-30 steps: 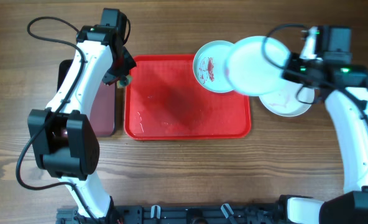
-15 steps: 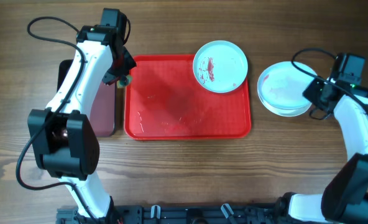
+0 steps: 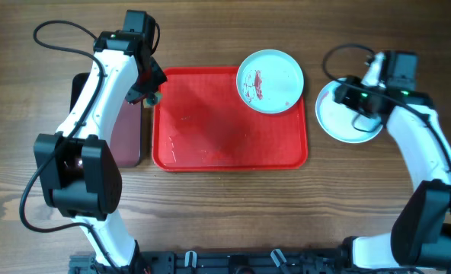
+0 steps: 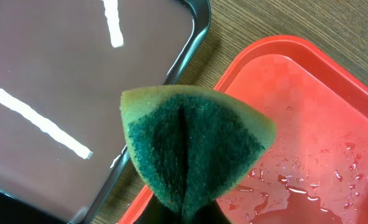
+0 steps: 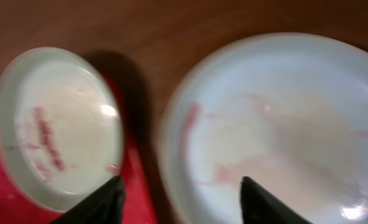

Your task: Clean dirty plates on tray and stack at the side

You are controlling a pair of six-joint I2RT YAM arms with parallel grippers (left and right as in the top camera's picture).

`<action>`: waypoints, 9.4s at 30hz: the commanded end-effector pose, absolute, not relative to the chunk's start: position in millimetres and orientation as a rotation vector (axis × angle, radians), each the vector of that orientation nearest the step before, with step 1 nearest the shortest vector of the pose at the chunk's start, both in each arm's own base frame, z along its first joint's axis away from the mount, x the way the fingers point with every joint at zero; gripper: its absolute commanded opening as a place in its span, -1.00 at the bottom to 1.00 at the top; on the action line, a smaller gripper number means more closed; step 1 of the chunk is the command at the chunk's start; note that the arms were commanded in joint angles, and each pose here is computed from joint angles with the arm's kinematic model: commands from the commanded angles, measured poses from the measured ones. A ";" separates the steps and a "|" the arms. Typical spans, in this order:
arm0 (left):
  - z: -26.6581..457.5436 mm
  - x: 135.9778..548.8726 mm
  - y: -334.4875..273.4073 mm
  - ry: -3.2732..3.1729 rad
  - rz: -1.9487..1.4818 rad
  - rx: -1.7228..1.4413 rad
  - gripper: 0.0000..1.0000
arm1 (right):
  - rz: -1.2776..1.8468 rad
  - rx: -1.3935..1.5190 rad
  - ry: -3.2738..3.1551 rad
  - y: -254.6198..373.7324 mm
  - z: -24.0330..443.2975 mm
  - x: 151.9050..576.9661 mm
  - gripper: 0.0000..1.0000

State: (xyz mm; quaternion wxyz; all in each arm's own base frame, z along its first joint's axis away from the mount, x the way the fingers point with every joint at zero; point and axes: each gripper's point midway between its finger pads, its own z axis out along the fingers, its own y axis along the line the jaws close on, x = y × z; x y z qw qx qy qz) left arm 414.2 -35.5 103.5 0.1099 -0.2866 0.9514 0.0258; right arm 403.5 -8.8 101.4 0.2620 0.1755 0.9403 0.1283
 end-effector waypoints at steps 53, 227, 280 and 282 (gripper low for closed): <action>99.9 408.4 -37.8 2.830 0.081 -0.820 -0.92 | 0.582 -0.342 2.510 226.9 47.6 433.9 0.04; -16.9 333.3 -218.5 3.157 -0.622 0.250 -0.92 | 1.145 0.060 2.895 250.0 -8.9 359.1 -0.91; -19.0 352.9 -56.2 2.949 0.534 -0.668 -0.92 | 1.132 0.072 2.903 248.6 -10.2 358.7 -0.91; -19.6 363.7 -58.5 2.909 0.501 -0.670 -0.92 | 1.130 0.076 2.909 248.2 -10.7 357.7 -0.91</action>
